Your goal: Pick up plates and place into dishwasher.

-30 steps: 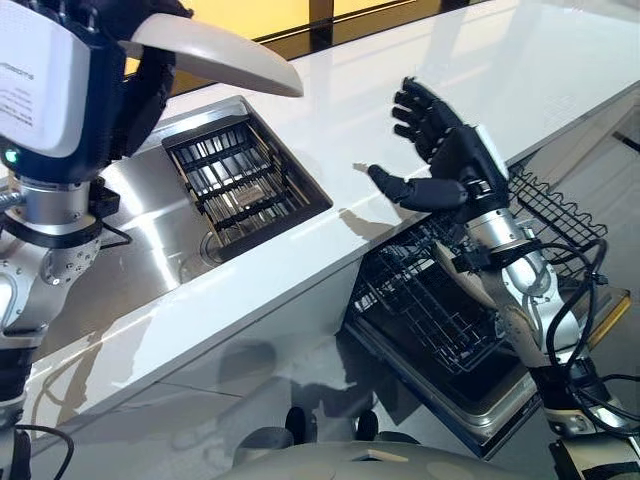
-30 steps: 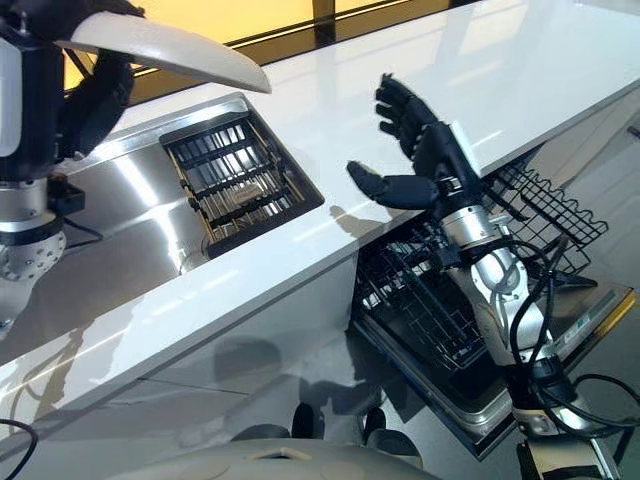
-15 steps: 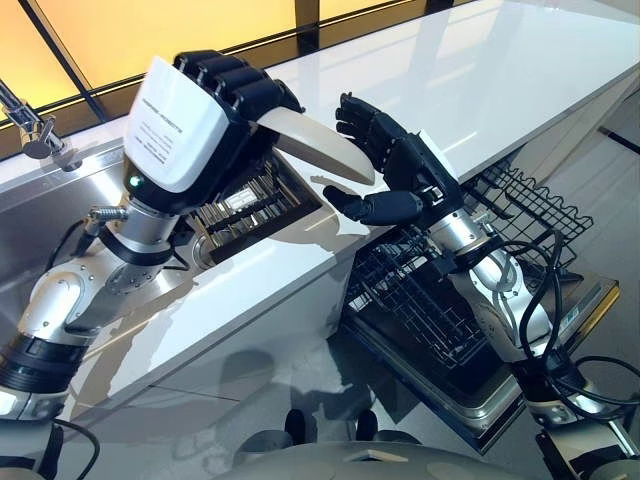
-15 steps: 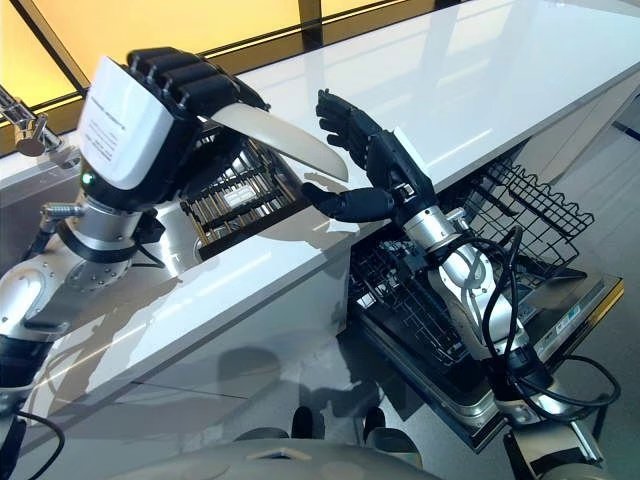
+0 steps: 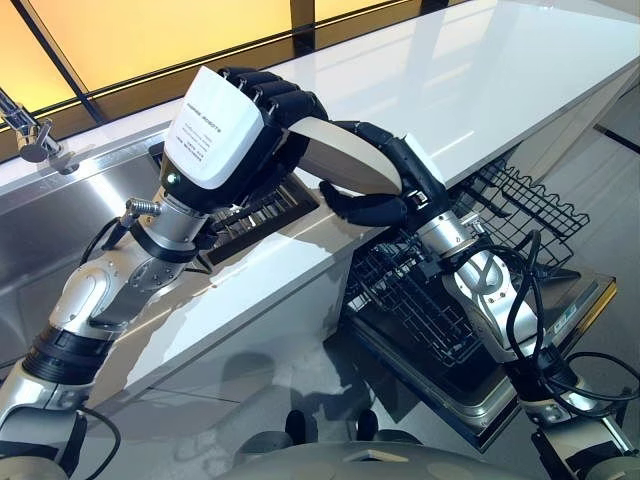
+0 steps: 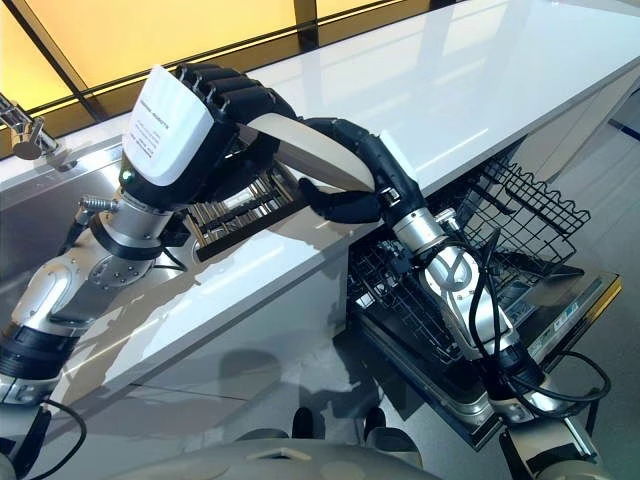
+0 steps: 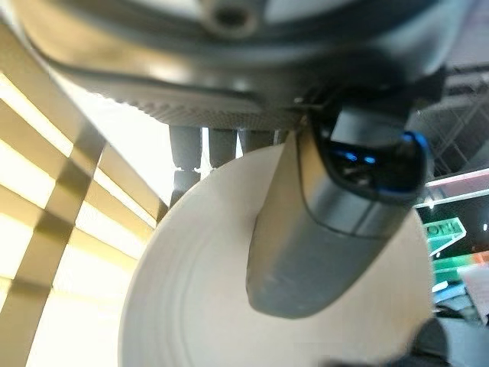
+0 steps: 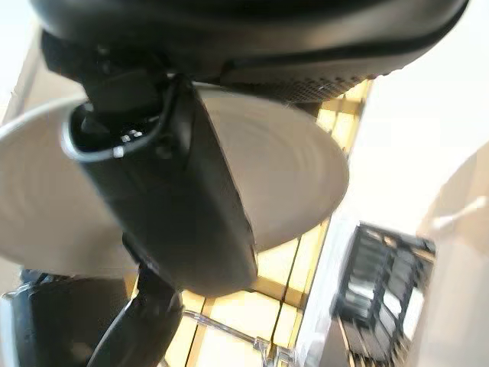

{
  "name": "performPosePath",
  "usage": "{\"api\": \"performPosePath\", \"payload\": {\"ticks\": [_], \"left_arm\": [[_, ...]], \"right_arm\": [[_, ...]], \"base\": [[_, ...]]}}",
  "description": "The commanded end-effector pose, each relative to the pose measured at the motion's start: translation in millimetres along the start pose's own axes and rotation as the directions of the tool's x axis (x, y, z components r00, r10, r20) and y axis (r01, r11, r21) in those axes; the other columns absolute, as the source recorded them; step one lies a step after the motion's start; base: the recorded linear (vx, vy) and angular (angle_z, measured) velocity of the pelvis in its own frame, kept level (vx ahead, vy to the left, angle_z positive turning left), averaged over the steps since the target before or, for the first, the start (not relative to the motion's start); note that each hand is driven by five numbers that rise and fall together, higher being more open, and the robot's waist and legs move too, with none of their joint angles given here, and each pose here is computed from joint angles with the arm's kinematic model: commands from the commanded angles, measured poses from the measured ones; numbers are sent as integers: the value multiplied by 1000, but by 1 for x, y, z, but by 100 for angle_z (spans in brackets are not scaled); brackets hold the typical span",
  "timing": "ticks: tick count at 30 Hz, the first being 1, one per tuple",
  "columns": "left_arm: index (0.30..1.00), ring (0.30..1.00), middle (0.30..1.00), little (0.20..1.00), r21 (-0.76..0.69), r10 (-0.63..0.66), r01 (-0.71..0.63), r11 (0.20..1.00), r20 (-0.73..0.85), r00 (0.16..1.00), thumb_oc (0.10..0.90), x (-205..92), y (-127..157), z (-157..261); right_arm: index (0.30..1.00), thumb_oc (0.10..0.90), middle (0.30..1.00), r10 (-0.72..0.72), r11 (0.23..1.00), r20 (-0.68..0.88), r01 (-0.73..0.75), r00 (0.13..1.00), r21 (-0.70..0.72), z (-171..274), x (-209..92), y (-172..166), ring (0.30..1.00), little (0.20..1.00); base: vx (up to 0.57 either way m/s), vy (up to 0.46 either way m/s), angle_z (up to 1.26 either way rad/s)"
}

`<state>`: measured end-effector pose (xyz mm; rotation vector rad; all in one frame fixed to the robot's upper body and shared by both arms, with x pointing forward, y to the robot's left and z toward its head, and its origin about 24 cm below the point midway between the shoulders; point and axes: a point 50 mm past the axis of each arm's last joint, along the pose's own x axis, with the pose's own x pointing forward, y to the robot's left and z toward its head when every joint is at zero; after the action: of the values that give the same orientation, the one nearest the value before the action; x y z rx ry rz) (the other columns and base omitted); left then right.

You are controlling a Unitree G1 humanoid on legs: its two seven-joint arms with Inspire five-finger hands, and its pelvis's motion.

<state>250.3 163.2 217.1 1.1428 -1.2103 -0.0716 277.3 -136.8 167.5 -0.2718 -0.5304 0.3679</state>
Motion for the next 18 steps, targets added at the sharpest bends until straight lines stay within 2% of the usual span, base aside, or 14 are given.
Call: {"api": "performPosePath", "payload": {"ticks": [1,3,4,5,7,8,10,12,18], "left_arm": [[300,300,300,200,-104,288,-276,956,128,949,100,24,32,16],[300,300,300,200,-106,309,-297,949,125,943,100,22,35,16],[531,531,531,469,-115,314,-301,947,119,942,369,22,36,16],[900,900,900,900,-134,320,-307,942,89,943,800,21,37,13],[900,900,900,900,-172,311,-302,938,28,950,800,21,38,8],[900,900,900,900,-179,291,-291,940,-26,956,800,17,35,3],[900,900,900,900,-204,272,-291,935,-114,955,800,10,33,-6],[900,900,900,900,-178,247,-289,941,-222,943,800,-4,32,-19],[900,900,900,900,-31,203,-251,967,-496,844,800,-56,46,-59]], "right_arm": [[300,100,300,-103,995,293,98,950,31,50,18,-18,300,200],[300,100,300,-160,987,299,156,941,38,50,14,-26,300,200],[300,100,300,-189,982,301,184,934,46,50,12,-30,300,200],[300,100,300,-245,969,306,239,920,57,49,9,-36,300,200],[300,100,300,-331,943,323,325,887,75,49,4,-44,300,200],[300,100,300,-422,904,340,417,841,93,49,-3,-54,300,200],[300,100,300,-519,848,356,520,777,102,48,-14,-66,300,200],[300,100,300,-628,760,359,642,690,96,43,-30,-81,300,200],[300,100,300,-789,559,255,825,559,-79,17,-80,-118,300,200]], "base": [[0,0,0],[0,0,0],[0,0,0],[0,0,0],[0,0,0],[0,0,0],[0,0,0],[-25,4,-1],[-5,17,-6]]}}
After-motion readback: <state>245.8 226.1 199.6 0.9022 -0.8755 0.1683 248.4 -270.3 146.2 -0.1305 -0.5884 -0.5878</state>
